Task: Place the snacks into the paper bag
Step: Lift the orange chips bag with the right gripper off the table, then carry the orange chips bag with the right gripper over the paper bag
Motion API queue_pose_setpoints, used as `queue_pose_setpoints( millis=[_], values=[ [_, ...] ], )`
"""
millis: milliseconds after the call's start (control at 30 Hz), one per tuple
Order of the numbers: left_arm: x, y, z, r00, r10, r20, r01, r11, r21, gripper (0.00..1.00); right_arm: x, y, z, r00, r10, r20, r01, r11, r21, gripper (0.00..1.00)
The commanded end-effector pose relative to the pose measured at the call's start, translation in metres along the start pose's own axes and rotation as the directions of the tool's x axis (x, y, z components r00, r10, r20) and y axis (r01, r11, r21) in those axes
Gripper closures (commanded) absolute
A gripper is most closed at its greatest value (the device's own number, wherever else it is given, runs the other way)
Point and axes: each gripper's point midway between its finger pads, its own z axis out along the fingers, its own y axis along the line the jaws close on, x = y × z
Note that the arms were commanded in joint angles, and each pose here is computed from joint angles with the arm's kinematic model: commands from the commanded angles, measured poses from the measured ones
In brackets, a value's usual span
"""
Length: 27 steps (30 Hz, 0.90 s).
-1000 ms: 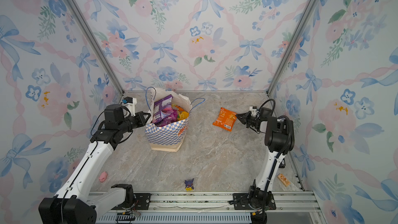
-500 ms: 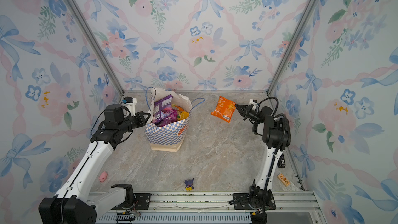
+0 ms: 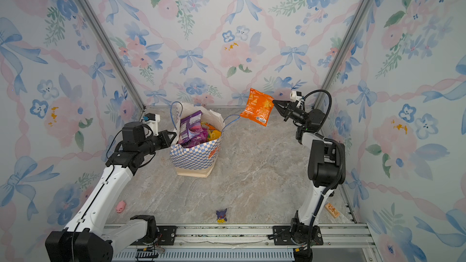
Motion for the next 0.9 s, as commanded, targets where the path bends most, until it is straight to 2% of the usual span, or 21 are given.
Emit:
queue_pose_setpoints(
  millis=[0,200,433,600,767,867],
  values=[
    [-0.005,-0.005,-0.004,1.0,0.019,0.002,-0.019,1.0,0.013,1.0,0.003,0.074,0.013,0.996,-0.092,-0.018,0.09,0.992,-0.093,1.0],
    [-0.006,-0.005,-0.004,1.0,0.02,0.004,-0.02,1.0,0.016,1.0,0.013,0.137,0.041,0.982,-0.189,-0.024,0.187,0.981,-0.056,1.0],
    [-0.007,-0.007,-0.005,1.0,0.022,0.007,-0.022,1.0,0.02,1.0,0.082,0.179,0.092,0.941,-0.317,-0.119,0.328,0.941,0.087,1.0],
    [-0.006,-0.007,-0.006,1.0,0.026,0.007,-0.026,0.999,0.024,1.0,0.119,0.16,0.116,0.918,-0.352,-0.185,0.386,0.9,0.204,1.0],
    [-0.006,-0.01,-0.009,0.999,0.029,0.013,-0.03,0.999,0.029,1.0,0.149,0.12,0.139,0.892,-0.372,-0.257,0.442,0.838,0.32,1.0],
    [-0.006,-0.011,-0.01,0.999,0.032,0.017,-0.032,0.999,0.032,1.0,0.161,0.092,0.152,0.889,-0.353,-0.291,0.442,0.825,0.352,1.0]
  ],
)
